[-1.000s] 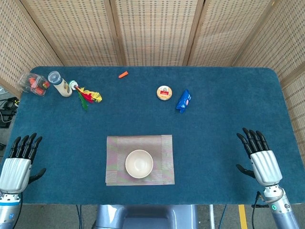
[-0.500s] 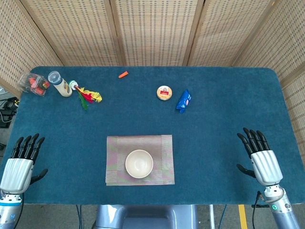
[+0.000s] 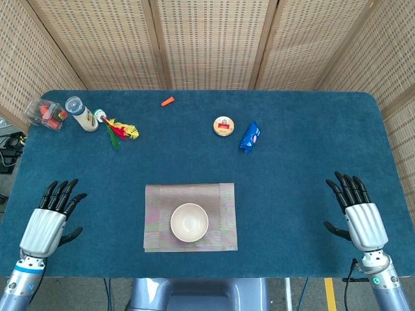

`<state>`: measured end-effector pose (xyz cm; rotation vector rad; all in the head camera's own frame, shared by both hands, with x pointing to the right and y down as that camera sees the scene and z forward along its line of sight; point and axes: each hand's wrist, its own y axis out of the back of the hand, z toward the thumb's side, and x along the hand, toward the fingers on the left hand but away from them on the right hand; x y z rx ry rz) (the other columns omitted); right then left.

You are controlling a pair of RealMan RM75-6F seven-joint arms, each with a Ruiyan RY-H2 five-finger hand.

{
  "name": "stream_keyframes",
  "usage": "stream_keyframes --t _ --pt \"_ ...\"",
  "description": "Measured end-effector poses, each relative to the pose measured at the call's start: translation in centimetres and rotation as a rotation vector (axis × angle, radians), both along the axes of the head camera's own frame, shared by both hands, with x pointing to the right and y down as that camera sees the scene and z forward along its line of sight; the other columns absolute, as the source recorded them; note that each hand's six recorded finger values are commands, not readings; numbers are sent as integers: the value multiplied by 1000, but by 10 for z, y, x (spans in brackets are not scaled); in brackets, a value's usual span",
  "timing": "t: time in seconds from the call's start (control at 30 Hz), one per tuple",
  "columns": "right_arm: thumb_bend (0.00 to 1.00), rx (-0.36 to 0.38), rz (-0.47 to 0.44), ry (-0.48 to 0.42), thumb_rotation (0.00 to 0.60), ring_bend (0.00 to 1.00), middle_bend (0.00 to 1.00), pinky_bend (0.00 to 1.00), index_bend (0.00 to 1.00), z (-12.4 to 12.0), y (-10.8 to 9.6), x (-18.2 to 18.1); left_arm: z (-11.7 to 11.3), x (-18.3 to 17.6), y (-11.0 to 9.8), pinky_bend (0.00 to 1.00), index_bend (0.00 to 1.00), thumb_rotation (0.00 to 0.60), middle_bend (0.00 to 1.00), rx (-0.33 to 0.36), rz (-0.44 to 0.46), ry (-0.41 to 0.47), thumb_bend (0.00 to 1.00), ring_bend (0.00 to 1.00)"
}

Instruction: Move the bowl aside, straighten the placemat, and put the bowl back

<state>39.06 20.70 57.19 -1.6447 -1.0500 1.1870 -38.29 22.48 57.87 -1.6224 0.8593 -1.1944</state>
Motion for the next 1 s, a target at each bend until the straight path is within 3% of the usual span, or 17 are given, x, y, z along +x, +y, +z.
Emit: stream_keyframes --t 0.4,0.63,1.0 --pt "128 10 24 -24 600 0 0 0 144 -5 -4 6 19 72 -11 0 289 600 0 -44 175 27 167 0" --pt "128 26 37 -43 600 0 0 0 145 -12 -6 10 40 123 -7 0 342 600 0 -94 271 34 170 0" --pt "128 37 55 -65 600 0 0 0 147 -18 -8 15 61 177 4 0 404 600 0 -113 365 36 171 0"
